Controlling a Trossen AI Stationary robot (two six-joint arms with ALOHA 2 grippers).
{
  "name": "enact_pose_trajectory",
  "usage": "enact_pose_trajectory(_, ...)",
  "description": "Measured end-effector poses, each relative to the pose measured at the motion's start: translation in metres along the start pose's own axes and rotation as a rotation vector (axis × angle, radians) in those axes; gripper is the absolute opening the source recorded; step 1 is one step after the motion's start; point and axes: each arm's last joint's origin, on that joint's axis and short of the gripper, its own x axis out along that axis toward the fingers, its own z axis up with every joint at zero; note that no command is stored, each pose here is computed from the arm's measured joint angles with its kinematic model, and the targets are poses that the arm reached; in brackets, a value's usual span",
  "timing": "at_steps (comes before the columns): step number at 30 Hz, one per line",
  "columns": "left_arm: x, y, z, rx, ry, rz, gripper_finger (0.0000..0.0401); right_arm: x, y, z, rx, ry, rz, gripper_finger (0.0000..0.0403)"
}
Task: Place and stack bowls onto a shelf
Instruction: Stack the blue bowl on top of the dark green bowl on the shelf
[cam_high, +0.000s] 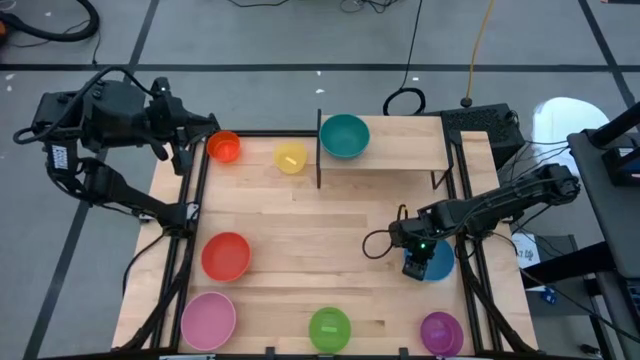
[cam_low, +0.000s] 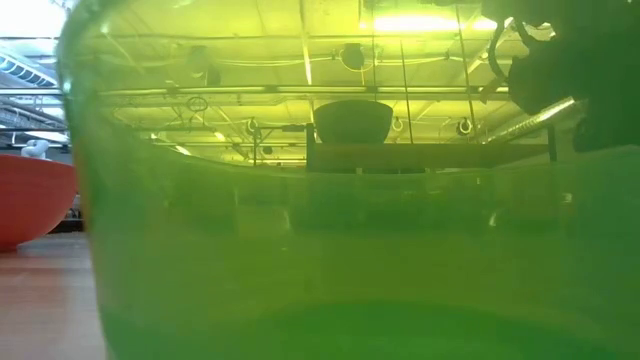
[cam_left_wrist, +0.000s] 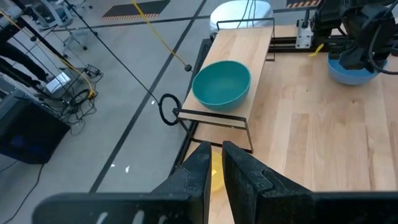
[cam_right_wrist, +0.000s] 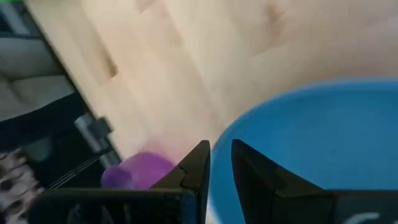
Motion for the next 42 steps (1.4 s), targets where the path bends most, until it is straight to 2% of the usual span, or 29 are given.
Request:
enact_pose_trajectory(4, 0.0, 0.0, 0.0, -0.001, 0.0, 0.0, 0.0047, 0.0, -0.001, 0.001, -0.005, -0.03, -0.025, 0.0059)
enact_pose_trajectory(10, 0.0, 0.0, 0.0, -0.003, 0.0, 0.0, 0.0047, 0.011, -0.008, 0.001, 0.043, -0.026, 0.013, 0.0059)
enact_pose_trajectory(22, 0.0, 0.0, 0.0, 0.004, 0.0, 0.0, 0.0047, 0.013, -0.008, 0.002, 0.037, -0.043, 0.027, 0.0059)
enact_pose_trajectory(30, 0.0, 0.0, 0.0, 0.005, 0.0, 0.0, 0.0047, 0.013, -0.01, 0.004, 0.072, -0.104, -0.021, 0.0059)
enact_pose_trajectory(34, 0.0, 0.0, 0.0, 0.009, 0.0, 0.0, 0.0047, 0.012, -0.007, 0.005, 0.102, -0.113, 0.013, 0.0059)
enact_pose_trajectory(37, 0.0, 0.0, 0.0, 0.009, 0.0, 0.0, 0.0047, 0.011, -0.002, 0.007, 0.075, -0.112, 0.081, 0.0059)
enact_pose_trajectory(42, 0.0, 0.0, 0.0, 0.009, 0.0, 0.0, 0.0047, 0.01, 0.001, 0.009, 0.054, -0.117, 0.128, 0.0059)
